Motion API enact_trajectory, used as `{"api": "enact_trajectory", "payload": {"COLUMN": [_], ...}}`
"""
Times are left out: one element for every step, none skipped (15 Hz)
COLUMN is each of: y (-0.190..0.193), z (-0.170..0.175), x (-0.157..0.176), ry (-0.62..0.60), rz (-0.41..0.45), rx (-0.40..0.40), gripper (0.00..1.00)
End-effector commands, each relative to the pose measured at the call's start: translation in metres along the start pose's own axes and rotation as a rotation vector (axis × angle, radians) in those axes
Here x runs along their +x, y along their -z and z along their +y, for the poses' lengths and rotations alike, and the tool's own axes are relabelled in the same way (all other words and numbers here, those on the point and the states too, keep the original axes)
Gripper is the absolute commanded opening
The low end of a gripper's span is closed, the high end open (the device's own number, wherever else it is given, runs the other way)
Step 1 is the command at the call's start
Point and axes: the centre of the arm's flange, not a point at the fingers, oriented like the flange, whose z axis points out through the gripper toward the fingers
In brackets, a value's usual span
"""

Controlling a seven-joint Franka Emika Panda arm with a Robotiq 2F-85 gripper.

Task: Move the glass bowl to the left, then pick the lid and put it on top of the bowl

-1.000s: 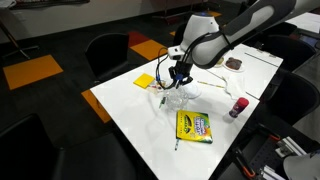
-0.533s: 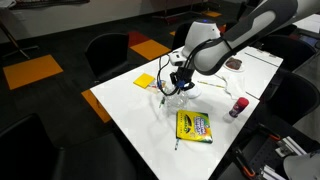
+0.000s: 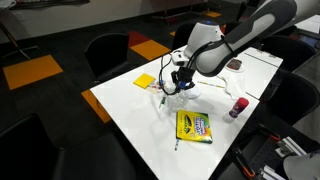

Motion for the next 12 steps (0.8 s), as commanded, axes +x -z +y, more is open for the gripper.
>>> {"api": "enact_trajectory", "payload": {"y": [0.010, 0.010, 0.011, 0.012, 0.013, 0.014, 0.015, 0.015, 0.015, 0.014, 0.013, 0.012], "z": [-0.015, -0.015, -0.016, -0.018, -0.019, -0.020, -0.022, -0.023, -0.024, -0.025, -0.025, -0.025], "x": [-0.002, -0.004, -0.006, -0.008, -0.010, -0.012, -0.014, -0.017, -0.020, -0.022, -0.025, -0.027], "ry": [-0.003, -0.007, -0.011, -0.018, -0.023, -0.028, -0.034, -0.039, -0.046, -0.053, -0.059, -0.064], "rz": [-0.018, -0.020, -0.025, -0.028, -0.030, -0.032, -0.035, -0.038, -0.041, -0.044, -0.047, -0.049], "rx": [0.003, 0.014, 0.021, 0.027, 0.031, 0.035, 0.042, 0.051, 0.061, 0.070, 0.079, 0.089], "gripper": [0.04, 0.04, 0.04, 0.04, 0.04, 0.04, 0.04, 0.04, 0.04, 0.04, 0.04, 0.04]}}
